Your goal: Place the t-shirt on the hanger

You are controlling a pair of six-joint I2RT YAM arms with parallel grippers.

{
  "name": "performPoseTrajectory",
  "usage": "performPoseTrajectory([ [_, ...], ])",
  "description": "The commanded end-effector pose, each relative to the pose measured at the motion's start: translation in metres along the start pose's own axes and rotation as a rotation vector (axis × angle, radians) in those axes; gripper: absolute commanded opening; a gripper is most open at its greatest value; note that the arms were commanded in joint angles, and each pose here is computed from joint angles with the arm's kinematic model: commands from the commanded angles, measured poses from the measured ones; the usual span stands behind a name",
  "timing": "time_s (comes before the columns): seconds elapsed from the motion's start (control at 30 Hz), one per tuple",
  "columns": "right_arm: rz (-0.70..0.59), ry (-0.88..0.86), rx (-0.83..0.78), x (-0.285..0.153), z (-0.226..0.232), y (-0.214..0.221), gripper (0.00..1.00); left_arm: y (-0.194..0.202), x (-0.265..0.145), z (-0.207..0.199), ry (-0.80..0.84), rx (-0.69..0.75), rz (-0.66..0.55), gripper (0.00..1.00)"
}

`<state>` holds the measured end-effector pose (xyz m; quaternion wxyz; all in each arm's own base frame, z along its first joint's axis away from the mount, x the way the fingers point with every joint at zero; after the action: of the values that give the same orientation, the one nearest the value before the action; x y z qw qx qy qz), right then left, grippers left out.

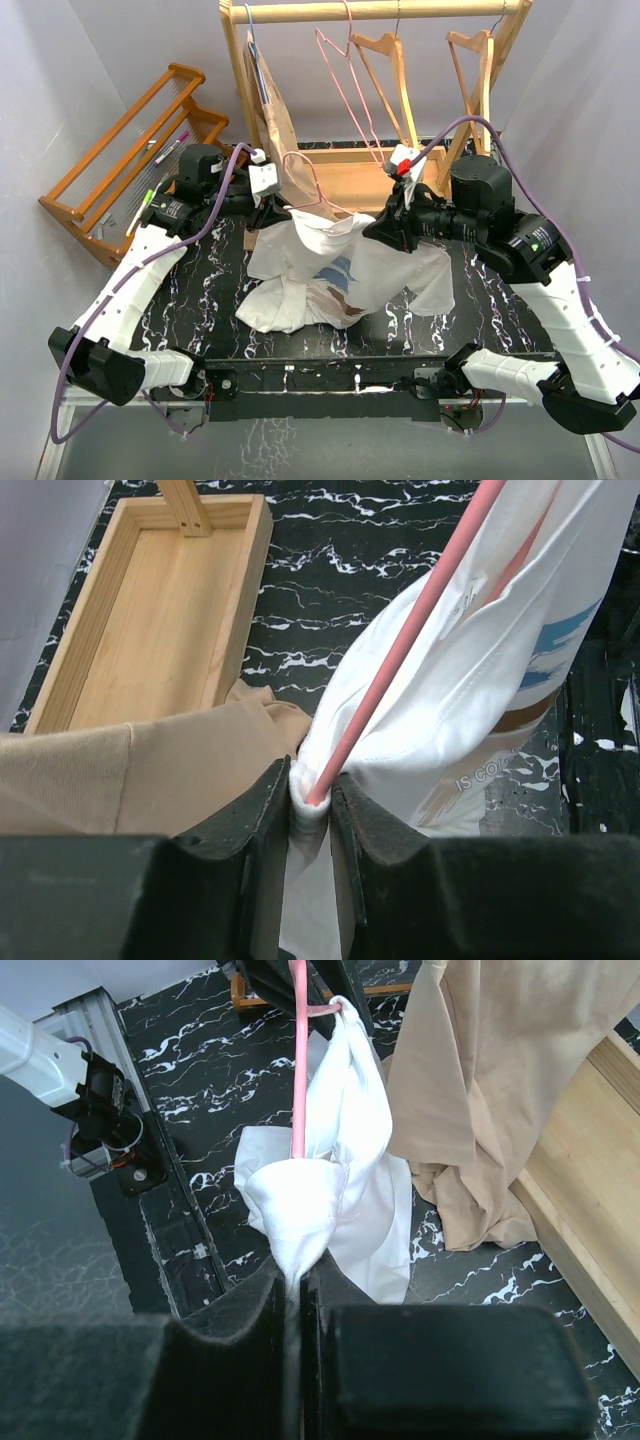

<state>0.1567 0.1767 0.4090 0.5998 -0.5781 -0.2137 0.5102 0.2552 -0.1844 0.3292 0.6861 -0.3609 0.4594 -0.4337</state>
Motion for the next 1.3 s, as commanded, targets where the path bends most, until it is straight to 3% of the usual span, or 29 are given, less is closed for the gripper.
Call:
performPoseTrajectory([
  [0.0,-0.116,-0.013,-0.057,-0.012,0.009,-0.028,0.08,-0.024,0.004,-0.003,0.016,0.018,-0.084,0.19],
  [0.13,-0.113,-0.014,-0.053,-0.011,0.008,-0.026,0.08,-0.038,0.005,0.000,-0.003,0.005,-0.109,0.19],
  [0.33,-0.115,-0.014,-0.052,-0.008,0.007,-0.024,0.08,-0.059,0.005,0.005,-0.015,-0.004,-0.147,0.03],
  [0.43,-0.117,-0.014,-0.052,-0.008,0.006,-0.024,0.08,-0.069,0.007,0.005,-0.010,-0.007,-0.172,0.00],
  [0.8,-0.120,-0.025,-0.051,-0.006,0.007,-0.025,0.08,-0.102,0.020,0.001,0.014,-0.018,-0.239,0.16],
  [1.03,-0.121,-0.028,-0.047,-0.006,0.007,-0.024,0.08,-0.111,0.023,0.000,0.031,-0.031,-0.258,0.33],
  [1.17,-0.124,-0.028,-0.050,-0.005,0.007,-0.025,0.08,-0.115,0.025,-0.002,0.044,-0.039,-0.271,0.33],
  [1.27,-0.125,-0.028,-0.049,-0.004,0.007,-0.025,0.08,-0.114,0.026,-0.002,0.048,-0.048,-0.264,0.16],
])
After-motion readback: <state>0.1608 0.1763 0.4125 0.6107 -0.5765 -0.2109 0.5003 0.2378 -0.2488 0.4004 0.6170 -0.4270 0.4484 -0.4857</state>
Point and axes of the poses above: each gripper's point midway between its finger pads, its own x axis out along the fingers, its own z axis along the line the jaws close on, y = z × x, the point moved 6 cm from there along -x, back along the fingers, and after that the axes turned 10 degrees about x, right-handed, at the moved point
